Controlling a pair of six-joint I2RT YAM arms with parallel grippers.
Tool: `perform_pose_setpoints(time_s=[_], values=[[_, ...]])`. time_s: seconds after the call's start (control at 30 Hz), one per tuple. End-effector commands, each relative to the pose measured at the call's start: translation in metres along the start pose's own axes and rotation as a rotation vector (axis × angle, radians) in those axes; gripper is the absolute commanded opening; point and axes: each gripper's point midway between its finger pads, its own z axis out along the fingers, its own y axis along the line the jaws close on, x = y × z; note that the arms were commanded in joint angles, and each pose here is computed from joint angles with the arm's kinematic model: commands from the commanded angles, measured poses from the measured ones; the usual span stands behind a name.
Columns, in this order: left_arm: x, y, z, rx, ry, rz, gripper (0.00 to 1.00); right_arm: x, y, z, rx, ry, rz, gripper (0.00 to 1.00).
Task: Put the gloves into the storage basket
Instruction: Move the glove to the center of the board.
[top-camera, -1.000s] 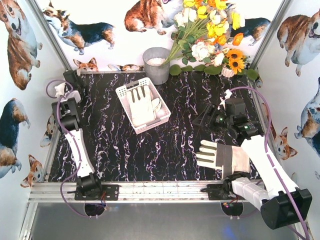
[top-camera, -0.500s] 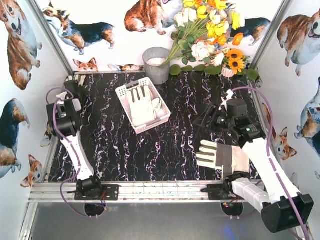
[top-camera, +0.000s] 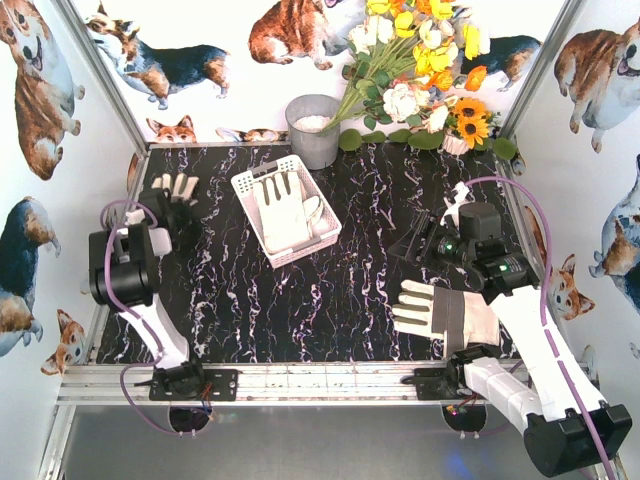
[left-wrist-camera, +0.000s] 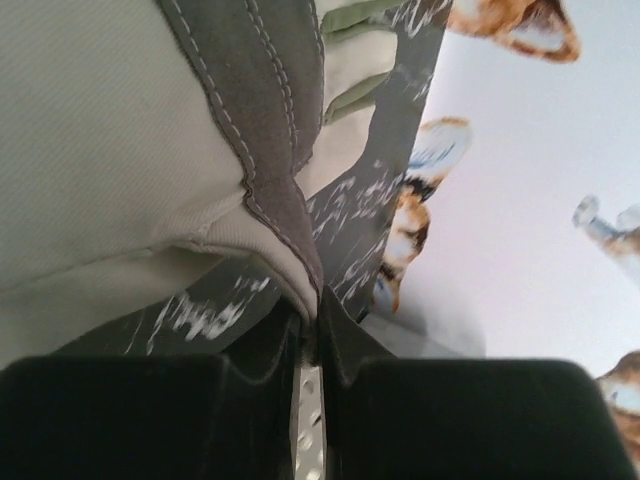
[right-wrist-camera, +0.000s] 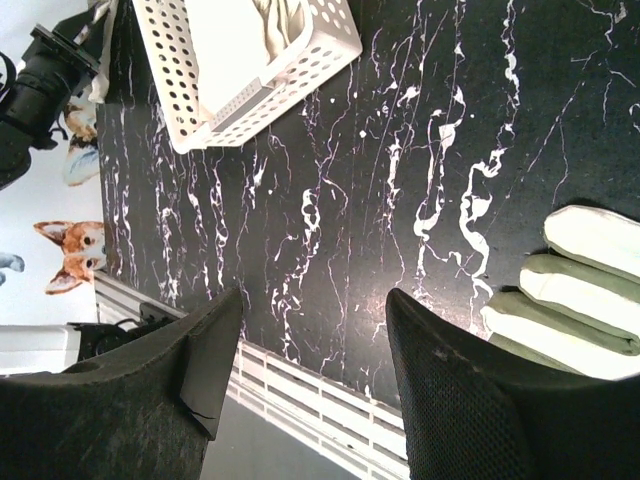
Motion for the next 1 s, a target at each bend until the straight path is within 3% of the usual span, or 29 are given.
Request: perform_pose_setpoints(time_s=[0.0,0.33,0.5,0.8,0.97], values=[[0.022,0.002,-0.035,0.013,0.025,0.104,0.0,-0.005,0.011,-0.009,-0.046,-0.02,-0.053,0.61],[0.063,0.074,-0.133,-0.074,0.015,0.139,0.0,0.007,0.014,-0.007,-0.079,0.045,-0.067,0.61],[0.076,0.093,-0.173,-0.114,0.001,0.229,0.0,0.012,0.013,-0.005,-0.085,0.06,-0.066,0.62],[0.121,0.126,-0.227,-0.181,0.148,0.294,0.0,0.026,0.016,0.011,-0.093,0.11,-0.081,0.62],[0.172,0.137,-0.259,-0.179,0.274,0.35,0.0,0.035,0.02,0.021,-0.087,0.142,-0.103,0.62]])
